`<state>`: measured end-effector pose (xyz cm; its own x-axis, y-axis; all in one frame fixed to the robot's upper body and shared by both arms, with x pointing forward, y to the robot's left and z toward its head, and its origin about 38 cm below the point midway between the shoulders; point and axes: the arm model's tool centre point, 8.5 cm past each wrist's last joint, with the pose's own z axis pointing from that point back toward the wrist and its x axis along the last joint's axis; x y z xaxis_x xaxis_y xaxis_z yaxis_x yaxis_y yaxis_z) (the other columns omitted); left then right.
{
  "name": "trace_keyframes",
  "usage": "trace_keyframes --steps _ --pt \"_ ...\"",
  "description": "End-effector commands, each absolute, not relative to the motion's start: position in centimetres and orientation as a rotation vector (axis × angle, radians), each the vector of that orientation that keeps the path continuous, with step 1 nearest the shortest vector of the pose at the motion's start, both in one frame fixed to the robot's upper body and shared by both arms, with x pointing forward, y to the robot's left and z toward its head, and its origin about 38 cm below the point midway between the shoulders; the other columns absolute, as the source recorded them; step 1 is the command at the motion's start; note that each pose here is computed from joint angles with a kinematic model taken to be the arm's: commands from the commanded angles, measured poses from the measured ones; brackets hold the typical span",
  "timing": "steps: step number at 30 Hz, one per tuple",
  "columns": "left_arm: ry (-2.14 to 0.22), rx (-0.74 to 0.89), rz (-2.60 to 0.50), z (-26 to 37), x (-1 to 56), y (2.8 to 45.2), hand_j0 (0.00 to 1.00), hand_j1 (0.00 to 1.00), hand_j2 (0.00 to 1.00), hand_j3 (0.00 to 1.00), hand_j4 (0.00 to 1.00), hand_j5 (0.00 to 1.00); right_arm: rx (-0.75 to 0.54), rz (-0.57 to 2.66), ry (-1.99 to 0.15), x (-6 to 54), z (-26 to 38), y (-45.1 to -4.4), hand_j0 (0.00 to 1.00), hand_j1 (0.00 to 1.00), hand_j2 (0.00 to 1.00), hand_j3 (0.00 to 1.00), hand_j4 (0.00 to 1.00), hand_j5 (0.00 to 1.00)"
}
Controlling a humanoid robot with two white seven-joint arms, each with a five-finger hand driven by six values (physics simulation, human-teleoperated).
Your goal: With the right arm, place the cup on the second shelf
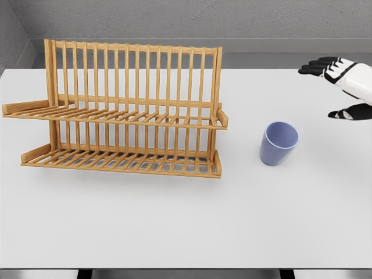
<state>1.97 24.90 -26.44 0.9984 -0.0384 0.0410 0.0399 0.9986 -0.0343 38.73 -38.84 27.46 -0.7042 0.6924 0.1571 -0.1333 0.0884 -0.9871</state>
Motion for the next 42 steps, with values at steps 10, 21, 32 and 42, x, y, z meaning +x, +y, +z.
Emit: trace_keyframes --steps 10,21,32,42 --pt "-0.043 -0.036 -0.040 -26.4 2.0 24.9 1.00 1.00 1.00 1.00 1.00 1.00 -0.438 1.911 -1.477 37.9 26.2 -38.8 1.00 1.00 1.00 1.00 1.00 1.00" --pt "-0.041 -0.035 -0.039 -26.4 2.0 24.9 1.00 1.00 1.00 1.00 1.00 1.00 -0.308 2.133 -1.456 40.3 26.6 -31.8 1.00 1.00 1.00 1.00 1.00 1.00" --pt "-0.040 -0.035 -0.039 -26.4 2.0 24.9 1.00 1.00 1.00 1.00 1.00 1.00 -0.302 2.148 -1.383 40.6 25.3 -32.4 1.00 1.00 1.00 1.00 1.00 1.00" --pt "-0.040 -0.035 -0.039 -26.4 2.0 24.9 1.00 1.00 1.00 1.00 1.00 1.00 -0.237 2.136 -1.315 40.7 22.5 -32.8 1.00 1.00 1.00 1.00 1.00 1.00"
